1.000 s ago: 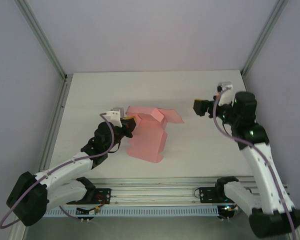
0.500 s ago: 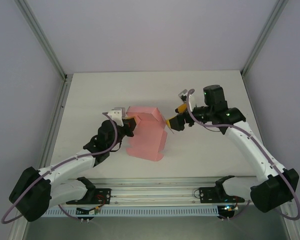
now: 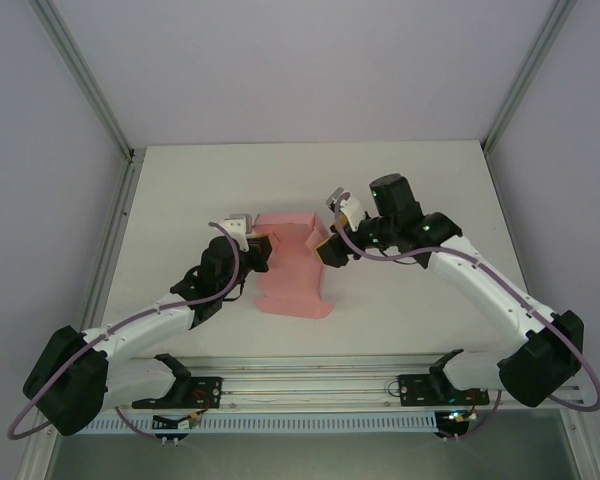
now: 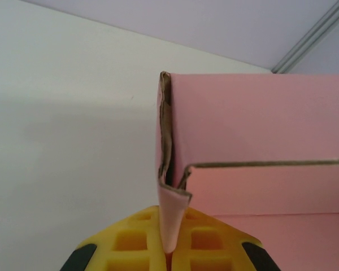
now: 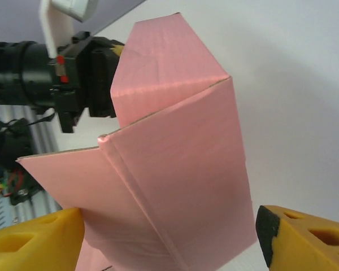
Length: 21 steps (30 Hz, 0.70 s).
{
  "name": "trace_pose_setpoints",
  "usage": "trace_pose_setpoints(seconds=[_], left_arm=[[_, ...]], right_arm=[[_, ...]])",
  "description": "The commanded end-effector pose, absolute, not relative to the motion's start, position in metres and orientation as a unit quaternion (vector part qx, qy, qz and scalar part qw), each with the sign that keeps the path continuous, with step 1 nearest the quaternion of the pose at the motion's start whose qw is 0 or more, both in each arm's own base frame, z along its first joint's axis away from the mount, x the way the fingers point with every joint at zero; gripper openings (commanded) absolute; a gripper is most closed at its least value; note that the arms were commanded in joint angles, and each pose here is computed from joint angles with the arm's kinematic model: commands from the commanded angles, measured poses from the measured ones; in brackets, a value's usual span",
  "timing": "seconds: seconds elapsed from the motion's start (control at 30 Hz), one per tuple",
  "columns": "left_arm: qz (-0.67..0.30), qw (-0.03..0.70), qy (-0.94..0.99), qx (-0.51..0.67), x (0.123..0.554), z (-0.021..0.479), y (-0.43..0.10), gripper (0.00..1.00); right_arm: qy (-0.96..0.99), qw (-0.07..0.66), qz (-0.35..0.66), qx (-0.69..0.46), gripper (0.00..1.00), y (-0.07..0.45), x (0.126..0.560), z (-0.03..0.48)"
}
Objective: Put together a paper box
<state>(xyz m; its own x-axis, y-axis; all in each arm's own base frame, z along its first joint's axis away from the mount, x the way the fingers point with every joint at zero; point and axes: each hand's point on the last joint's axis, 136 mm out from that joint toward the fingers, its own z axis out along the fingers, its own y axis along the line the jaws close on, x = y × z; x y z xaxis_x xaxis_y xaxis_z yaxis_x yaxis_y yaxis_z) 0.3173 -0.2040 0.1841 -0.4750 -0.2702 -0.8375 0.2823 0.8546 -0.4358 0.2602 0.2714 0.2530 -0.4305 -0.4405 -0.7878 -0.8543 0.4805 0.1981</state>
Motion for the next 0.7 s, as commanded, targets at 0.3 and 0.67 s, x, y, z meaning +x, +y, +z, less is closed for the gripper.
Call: trace_pose_setpoints(seconds=[0.3,0.67], left_arm=[[-0.302,0.523,0.797,-0.001,0.323,0.215,-0.214,0.0],[-0.264,0.555,0.786,-0.075,0.331,0.218,-0.184,0.0]], right_arm=[[0.816,0.395,0.15,-0.395,0.58,0.281,0.295,0.236],[0.832,0.447,0.155,-0.29,1.0,0.239,0.285,0.264]])
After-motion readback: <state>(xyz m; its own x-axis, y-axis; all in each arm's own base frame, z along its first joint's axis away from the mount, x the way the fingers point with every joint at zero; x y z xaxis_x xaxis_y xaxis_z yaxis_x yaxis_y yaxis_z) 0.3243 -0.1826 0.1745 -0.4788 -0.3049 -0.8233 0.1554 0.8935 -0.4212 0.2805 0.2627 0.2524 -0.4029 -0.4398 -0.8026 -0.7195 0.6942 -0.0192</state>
